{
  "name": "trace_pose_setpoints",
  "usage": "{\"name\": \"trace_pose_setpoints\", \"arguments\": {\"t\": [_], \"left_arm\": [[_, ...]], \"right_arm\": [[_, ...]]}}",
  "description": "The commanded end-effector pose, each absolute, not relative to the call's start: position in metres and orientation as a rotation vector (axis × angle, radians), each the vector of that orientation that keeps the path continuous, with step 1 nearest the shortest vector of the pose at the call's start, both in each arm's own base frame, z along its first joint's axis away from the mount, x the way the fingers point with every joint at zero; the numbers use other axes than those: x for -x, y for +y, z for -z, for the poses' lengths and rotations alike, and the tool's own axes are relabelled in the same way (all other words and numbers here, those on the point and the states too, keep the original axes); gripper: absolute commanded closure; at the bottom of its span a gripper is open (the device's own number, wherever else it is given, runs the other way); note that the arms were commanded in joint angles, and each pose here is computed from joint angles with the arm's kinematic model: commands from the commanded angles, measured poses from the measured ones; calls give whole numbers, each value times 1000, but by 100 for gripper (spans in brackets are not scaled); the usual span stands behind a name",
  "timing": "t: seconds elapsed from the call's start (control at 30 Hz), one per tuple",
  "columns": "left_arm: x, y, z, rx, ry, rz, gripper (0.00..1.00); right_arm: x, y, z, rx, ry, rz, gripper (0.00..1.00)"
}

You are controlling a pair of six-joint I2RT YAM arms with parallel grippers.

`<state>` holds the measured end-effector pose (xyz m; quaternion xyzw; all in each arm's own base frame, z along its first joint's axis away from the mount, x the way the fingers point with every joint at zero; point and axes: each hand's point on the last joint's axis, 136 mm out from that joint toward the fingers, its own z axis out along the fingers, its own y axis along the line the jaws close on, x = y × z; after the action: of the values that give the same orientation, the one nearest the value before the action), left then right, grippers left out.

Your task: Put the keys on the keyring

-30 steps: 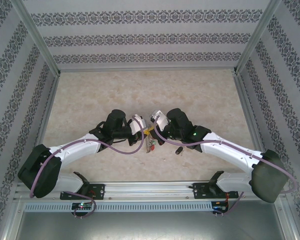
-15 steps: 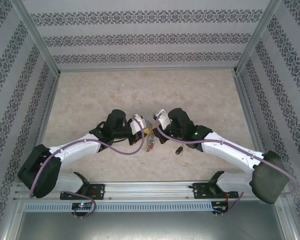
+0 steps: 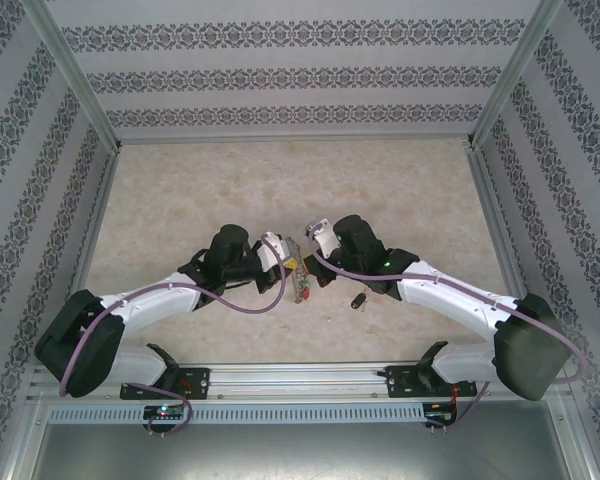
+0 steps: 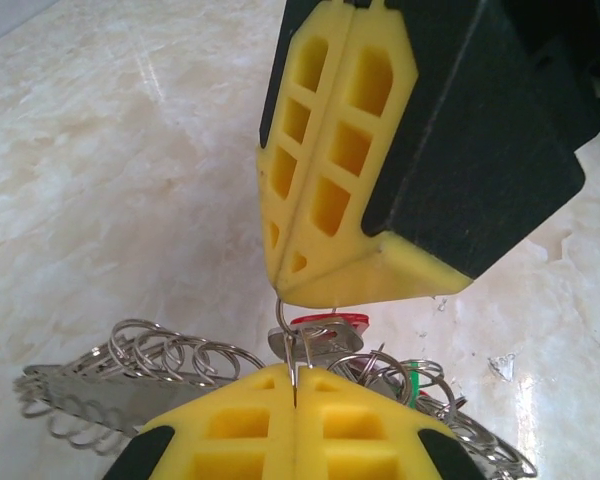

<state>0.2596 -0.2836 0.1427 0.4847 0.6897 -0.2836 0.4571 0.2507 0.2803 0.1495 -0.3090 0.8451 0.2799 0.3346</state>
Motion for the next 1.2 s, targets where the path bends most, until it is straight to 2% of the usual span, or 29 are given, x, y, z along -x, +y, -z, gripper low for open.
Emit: {"name": "trace_pose_setpoints", "arguments": {"t": [0.0, 0.2, 0.3, 0.53, 1.17], "left_arm": [[-257, -287, -164, -1159, 1618, 720, 100], [-260, -281, -155, -1136, 1645, 678, 97], [-261, -282, -154, -1139, 1653, 677, 86], [-261, -284, -155, -1156, 1659, 686, 79], [-257, -292, -159, -1222, 1648, 729, 73]], "right_arm": [[-264, 273, -155, 738, 2194, -689, 100], [-260, 285, -188, 786, 2099, -718, 100], [-257, 289, -195, 814, 2073, -732, 100], [-251, 294, -204, 848, 2042, -754, 100], [-248, 298, -204, 870, 2039, -766, 100]]}}
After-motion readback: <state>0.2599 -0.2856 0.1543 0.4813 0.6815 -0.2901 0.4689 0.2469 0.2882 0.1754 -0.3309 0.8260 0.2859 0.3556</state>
